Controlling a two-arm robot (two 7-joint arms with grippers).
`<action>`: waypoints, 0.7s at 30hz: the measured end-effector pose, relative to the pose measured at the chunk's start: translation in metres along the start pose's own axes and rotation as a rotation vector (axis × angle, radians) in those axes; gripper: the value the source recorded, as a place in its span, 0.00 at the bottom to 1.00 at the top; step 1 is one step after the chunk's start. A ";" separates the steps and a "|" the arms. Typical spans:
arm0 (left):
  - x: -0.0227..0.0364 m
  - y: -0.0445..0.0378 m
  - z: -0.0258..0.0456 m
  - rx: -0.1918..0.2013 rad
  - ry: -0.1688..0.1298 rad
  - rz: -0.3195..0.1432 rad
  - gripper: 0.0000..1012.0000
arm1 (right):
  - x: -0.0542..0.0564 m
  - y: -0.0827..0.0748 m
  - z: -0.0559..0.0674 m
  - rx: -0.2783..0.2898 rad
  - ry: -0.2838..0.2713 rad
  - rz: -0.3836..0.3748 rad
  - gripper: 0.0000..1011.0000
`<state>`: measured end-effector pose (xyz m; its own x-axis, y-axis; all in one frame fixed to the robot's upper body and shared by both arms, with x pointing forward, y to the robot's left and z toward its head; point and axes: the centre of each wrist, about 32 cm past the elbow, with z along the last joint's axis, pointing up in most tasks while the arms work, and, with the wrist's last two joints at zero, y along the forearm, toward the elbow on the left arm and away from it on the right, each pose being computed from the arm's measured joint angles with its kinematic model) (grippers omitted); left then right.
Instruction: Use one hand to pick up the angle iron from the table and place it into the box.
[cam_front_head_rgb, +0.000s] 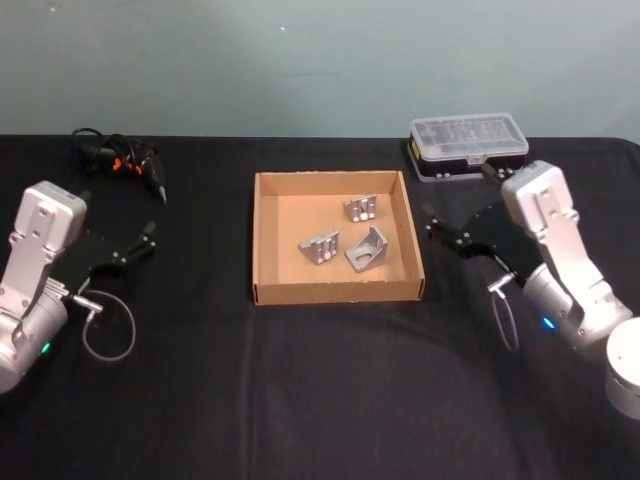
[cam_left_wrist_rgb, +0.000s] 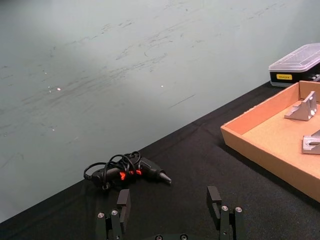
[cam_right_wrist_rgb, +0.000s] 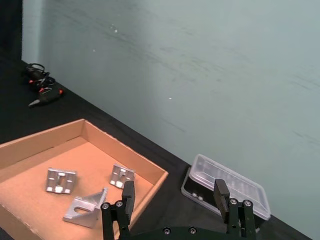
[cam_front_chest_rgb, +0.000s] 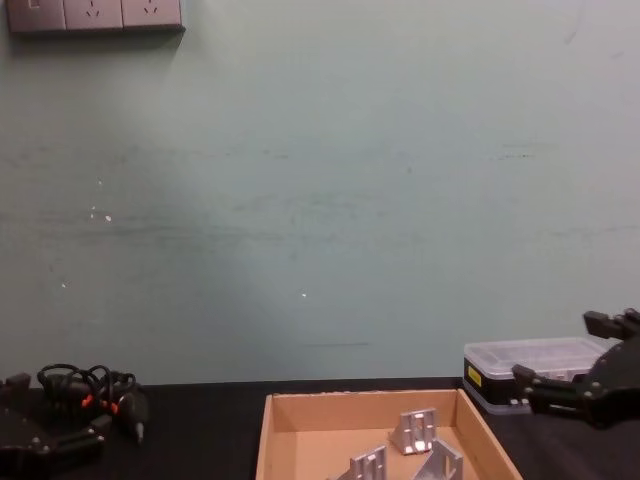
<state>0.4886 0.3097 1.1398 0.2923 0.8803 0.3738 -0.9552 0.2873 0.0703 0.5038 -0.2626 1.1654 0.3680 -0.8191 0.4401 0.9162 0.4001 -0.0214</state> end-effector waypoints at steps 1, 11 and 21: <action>0.0000 0.0000 0.0000 0.000 0.000 0.000 0.99 | 0.000 -0.002 -0.002 0.003 0.001 -0.006 0.99; 0.0000 0.0000 0.0000 0.000 0.000 0.000 0.99 | -0.003 -0.012 -0.016 0.015 0.024 -0.053 0.99; 0.0000 0.0000 0.0000 0.000 0.000 0.000 0.99 | -0.003 -0.011 -0.015 0.016 0.022 -0.049 0.99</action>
<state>0.4886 0.3097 1.1398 0.2923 0.8803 0.3737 -0.9552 0.2873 0.0703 0.4948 -0.2706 1.1507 0.3264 -0.8466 0.4204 0.9305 0.3660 0.0144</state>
